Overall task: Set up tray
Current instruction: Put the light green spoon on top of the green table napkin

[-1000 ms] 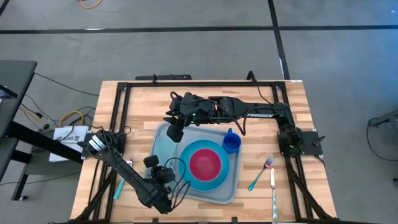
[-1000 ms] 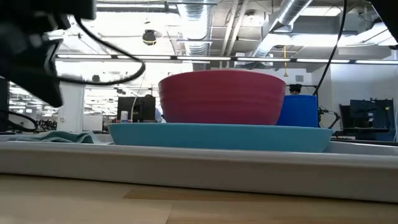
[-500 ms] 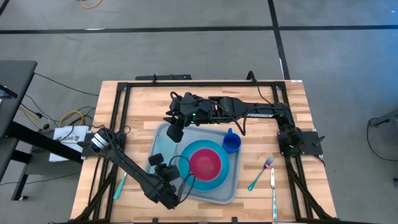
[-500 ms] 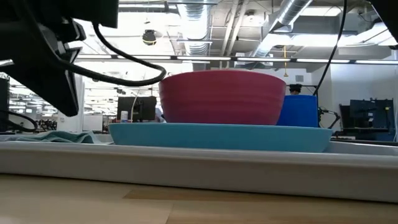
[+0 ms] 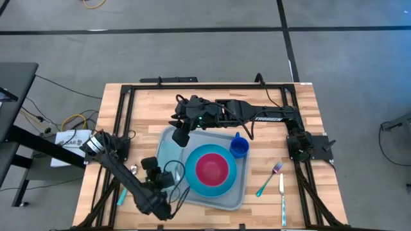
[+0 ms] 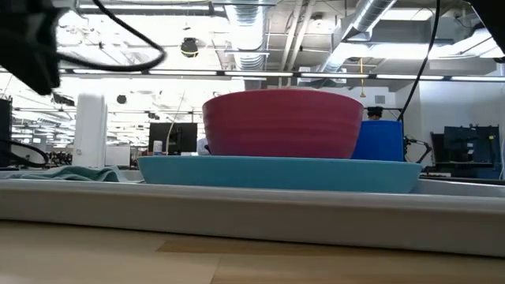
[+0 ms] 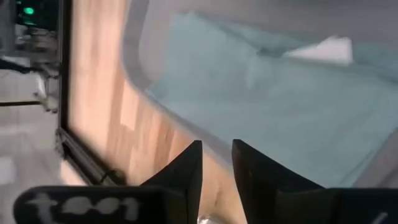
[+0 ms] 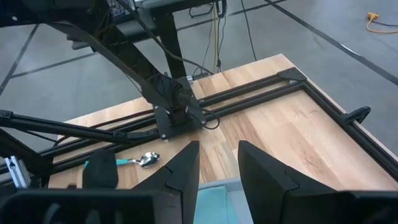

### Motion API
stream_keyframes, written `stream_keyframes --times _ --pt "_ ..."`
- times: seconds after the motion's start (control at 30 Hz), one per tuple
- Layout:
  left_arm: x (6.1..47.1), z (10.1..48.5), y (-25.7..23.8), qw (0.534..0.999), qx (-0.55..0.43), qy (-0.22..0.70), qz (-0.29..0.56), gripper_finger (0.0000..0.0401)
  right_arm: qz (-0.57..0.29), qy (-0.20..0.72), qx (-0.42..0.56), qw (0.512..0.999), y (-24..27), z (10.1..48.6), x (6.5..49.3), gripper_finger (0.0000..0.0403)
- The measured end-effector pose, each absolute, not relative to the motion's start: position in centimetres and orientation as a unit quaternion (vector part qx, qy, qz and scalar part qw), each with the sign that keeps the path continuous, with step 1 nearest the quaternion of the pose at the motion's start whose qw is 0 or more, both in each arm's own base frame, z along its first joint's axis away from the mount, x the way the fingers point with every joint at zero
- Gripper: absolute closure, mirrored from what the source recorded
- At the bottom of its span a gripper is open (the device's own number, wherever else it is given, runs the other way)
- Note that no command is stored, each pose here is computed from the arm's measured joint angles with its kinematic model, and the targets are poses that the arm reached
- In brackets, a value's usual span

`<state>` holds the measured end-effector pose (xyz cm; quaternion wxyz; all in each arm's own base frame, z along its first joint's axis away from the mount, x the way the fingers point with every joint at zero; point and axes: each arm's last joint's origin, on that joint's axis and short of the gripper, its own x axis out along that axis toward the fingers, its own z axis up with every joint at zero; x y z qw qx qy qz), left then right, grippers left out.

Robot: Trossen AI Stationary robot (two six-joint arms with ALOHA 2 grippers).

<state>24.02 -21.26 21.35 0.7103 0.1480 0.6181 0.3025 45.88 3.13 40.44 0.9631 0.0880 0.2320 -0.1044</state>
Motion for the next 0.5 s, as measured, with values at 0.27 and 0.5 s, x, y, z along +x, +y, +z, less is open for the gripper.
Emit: stream_keyframes --times 0.27,0.5 --pt "21.4 21.9 -23.6 0.745 0.163 0.584 0.277 0.0316 -0.114 0.185 0.063 0.974 2.8 41.2 46.3 0.0301" --pt "18.8 22.2 -25.7 0.787 0.196 0.527 0.252 0.0317 -0.107 0.334 0.031 0.936 3.8 40.2 43.2 0.0301"
